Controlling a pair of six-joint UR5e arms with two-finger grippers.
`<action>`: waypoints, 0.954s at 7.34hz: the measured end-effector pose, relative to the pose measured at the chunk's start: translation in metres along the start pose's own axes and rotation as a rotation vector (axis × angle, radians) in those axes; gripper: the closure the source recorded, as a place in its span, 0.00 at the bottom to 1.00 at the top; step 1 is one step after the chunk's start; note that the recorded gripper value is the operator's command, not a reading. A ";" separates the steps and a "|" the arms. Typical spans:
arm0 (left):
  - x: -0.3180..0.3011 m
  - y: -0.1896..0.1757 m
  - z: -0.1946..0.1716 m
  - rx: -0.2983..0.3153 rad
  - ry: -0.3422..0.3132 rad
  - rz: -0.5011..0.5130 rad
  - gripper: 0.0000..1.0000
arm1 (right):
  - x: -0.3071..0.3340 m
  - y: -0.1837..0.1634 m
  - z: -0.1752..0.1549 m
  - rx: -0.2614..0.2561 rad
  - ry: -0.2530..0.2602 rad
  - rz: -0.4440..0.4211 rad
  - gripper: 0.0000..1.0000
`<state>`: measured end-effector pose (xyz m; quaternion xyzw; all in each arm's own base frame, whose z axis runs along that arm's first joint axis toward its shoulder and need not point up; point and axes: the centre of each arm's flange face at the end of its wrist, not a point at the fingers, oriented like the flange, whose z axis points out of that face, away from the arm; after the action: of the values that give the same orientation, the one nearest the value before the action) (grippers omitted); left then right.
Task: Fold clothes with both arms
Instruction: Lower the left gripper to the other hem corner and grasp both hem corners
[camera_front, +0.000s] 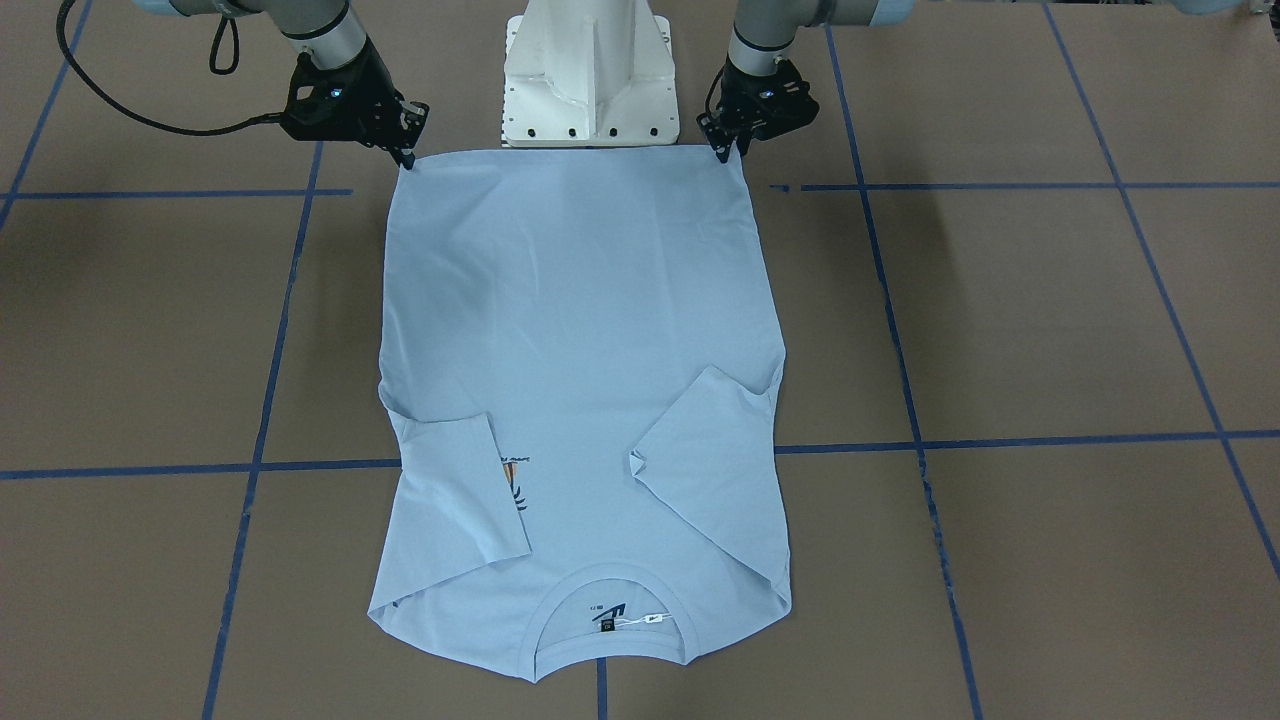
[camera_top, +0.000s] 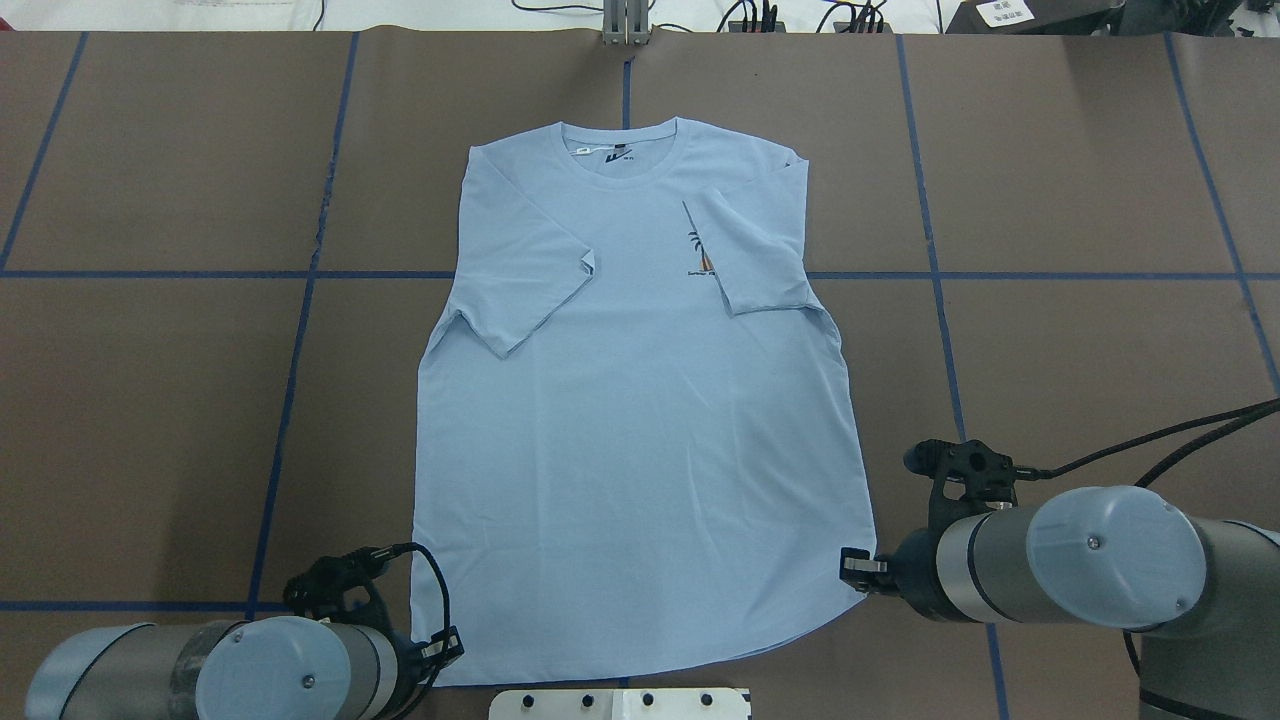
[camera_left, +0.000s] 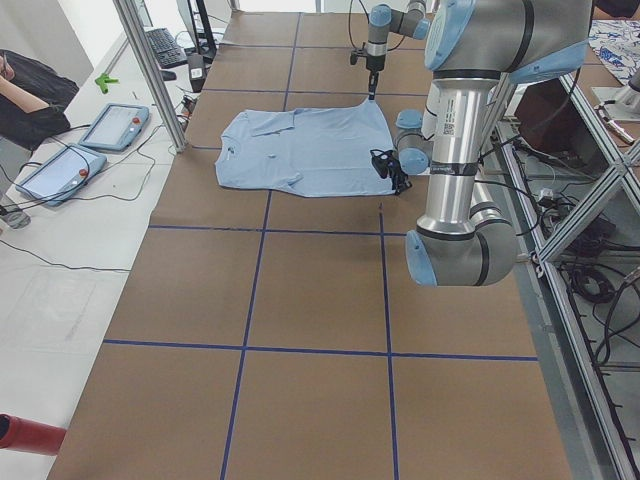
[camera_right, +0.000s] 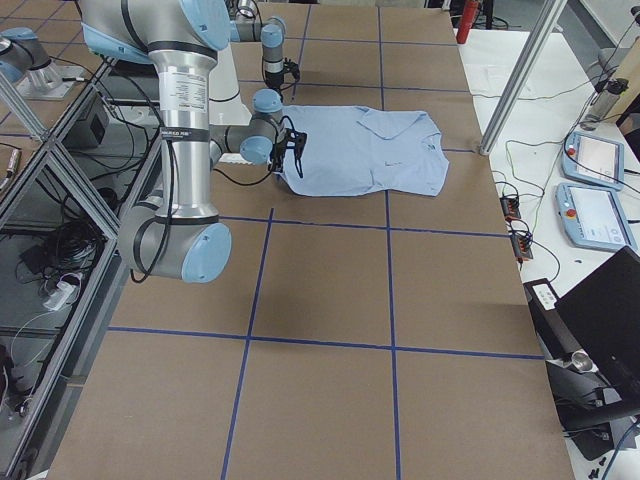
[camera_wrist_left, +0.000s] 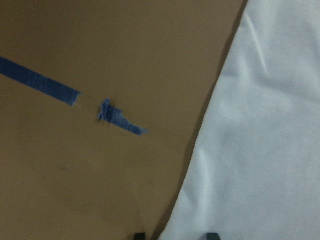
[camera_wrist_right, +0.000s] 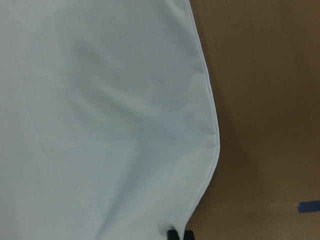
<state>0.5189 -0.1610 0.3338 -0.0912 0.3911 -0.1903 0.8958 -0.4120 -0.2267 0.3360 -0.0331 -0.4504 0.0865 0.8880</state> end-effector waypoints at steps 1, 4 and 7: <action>0.000 0.000 -0.001 -0.001 0.002 0.000 1.00 | 0.000 0.000 0.000 0.000 0.001 0.000 1.00; 0.004 0.003 -0.031 0.001 -0.008 0.011 1.00 | 0.001 -0.007 -0.006 -0.023 -0.006 0.015 1.00; 0.007 0.008 -0.085 -0.026 0.025 0.090 1.00 | 0.002 -0.002 -0.046 -0.138 -0.053 0.025 1.00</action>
<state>0.4623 -0.1582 0.2691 -0.0827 0.4082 -0.1460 0.8973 -0.3730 -0.2275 0.3106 -0.0978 -0.4780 0.0673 0.8703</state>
